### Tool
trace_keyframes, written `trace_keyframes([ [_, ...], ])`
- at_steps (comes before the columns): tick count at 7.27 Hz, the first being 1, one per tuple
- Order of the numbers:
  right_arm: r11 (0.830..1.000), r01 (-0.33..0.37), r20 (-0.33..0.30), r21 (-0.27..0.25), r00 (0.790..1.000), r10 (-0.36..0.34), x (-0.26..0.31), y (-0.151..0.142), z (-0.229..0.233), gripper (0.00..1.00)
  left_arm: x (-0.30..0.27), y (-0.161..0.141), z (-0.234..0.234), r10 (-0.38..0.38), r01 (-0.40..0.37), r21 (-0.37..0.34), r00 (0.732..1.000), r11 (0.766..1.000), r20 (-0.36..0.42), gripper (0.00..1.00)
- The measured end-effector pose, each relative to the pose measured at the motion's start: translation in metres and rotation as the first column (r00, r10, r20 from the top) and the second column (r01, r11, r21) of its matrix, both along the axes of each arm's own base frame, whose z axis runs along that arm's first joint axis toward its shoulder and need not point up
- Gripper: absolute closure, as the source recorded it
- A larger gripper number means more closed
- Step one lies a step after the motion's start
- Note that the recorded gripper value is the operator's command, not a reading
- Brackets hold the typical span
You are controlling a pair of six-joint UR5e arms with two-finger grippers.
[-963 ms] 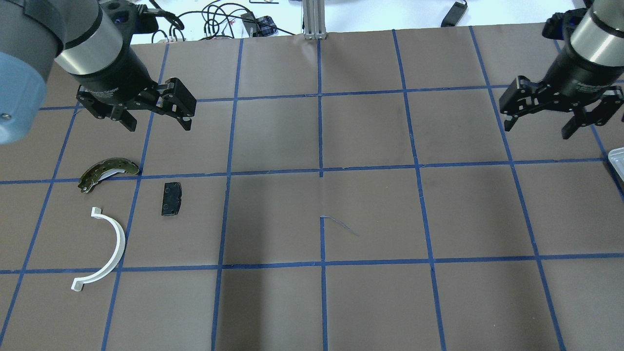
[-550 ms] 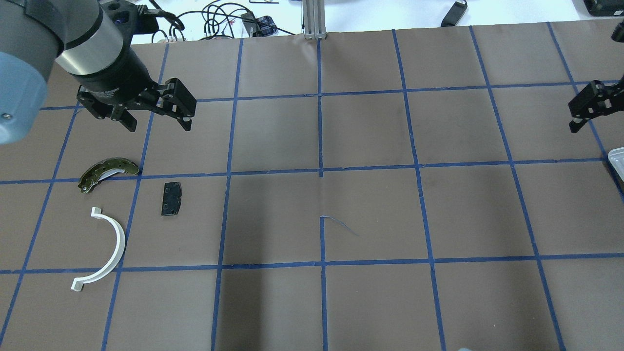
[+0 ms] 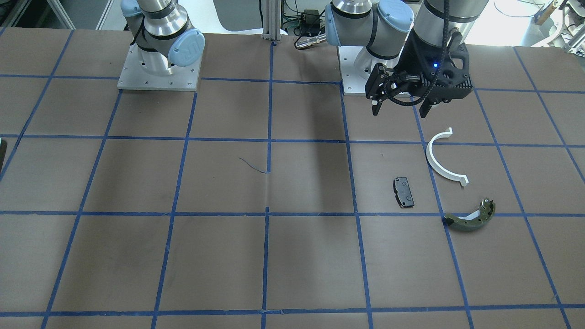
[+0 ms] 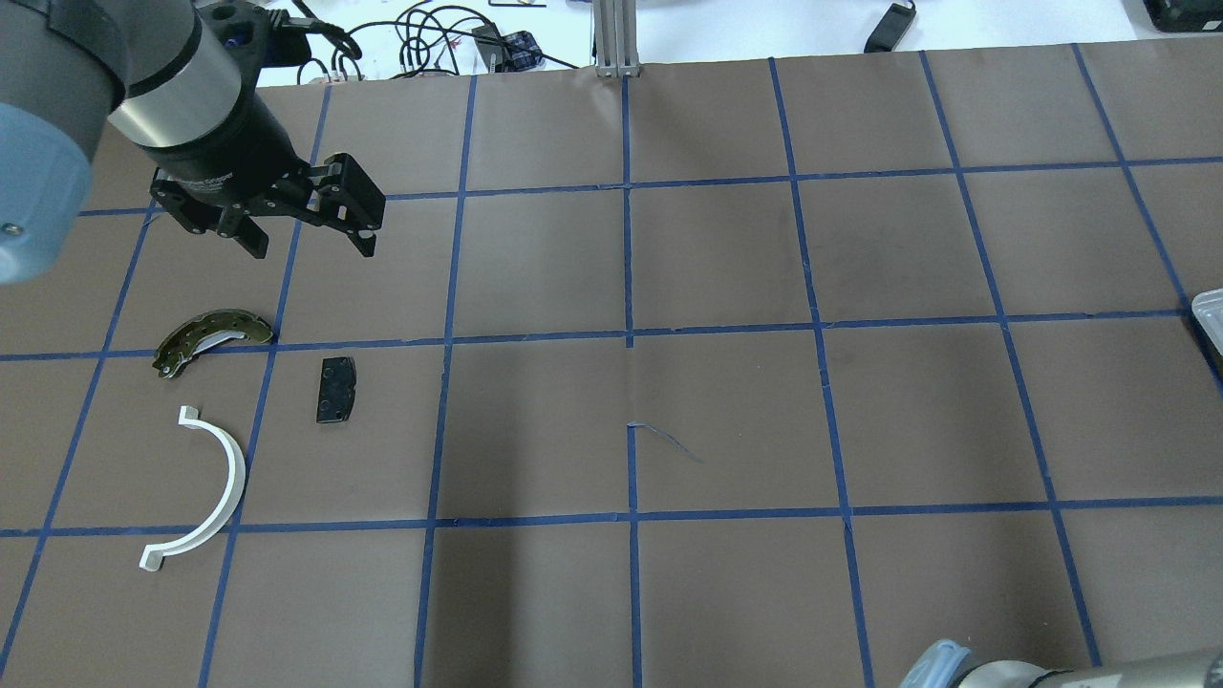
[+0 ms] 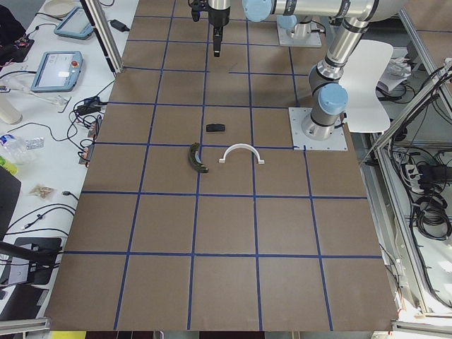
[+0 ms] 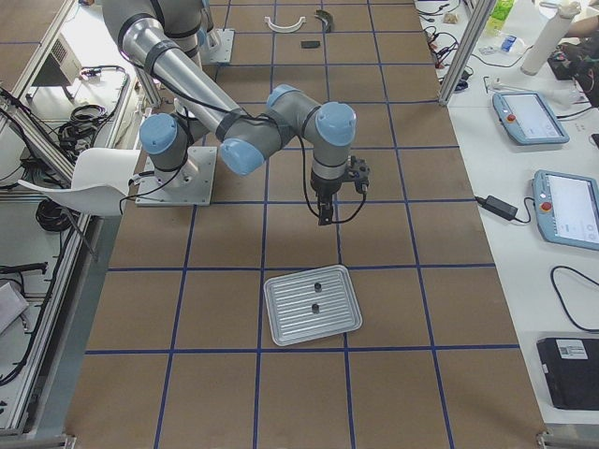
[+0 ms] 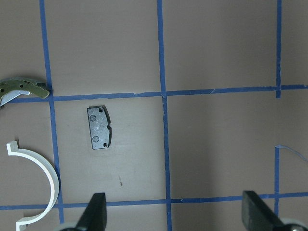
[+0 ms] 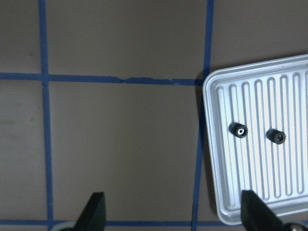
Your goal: Place bearing gear from tray to pile
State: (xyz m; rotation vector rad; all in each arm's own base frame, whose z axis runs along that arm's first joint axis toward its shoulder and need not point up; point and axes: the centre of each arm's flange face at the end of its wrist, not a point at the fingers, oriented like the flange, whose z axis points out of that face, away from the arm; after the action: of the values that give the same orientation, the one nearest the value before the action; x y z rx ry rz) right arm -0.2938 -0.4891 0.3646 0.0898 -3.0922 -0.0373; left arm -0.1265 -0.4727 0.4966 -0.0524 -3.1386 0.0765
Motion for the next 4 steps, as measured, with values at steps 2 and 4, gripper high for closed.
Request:
trace_keyframes([
  [2, 0.999, -0.039, -0.013, -0.017, 0.999, 0.038, -0.062, 0.001, -0.051, 0.05, 0.0, 0.0, 0.0, 0.0, 0.0, -0.001, 1.0, 1.0, 0.0, 0.0],
  [4, 0.999, -0.035, 0.02, 0.007, 0.999, 0.035, -0.093, 0.003, -0.107, 0.11, 0.0, 0.0, 0.0, 0.0, 0.0, -0.001, 1.0, 1.0, 0.001, 0.0],
])
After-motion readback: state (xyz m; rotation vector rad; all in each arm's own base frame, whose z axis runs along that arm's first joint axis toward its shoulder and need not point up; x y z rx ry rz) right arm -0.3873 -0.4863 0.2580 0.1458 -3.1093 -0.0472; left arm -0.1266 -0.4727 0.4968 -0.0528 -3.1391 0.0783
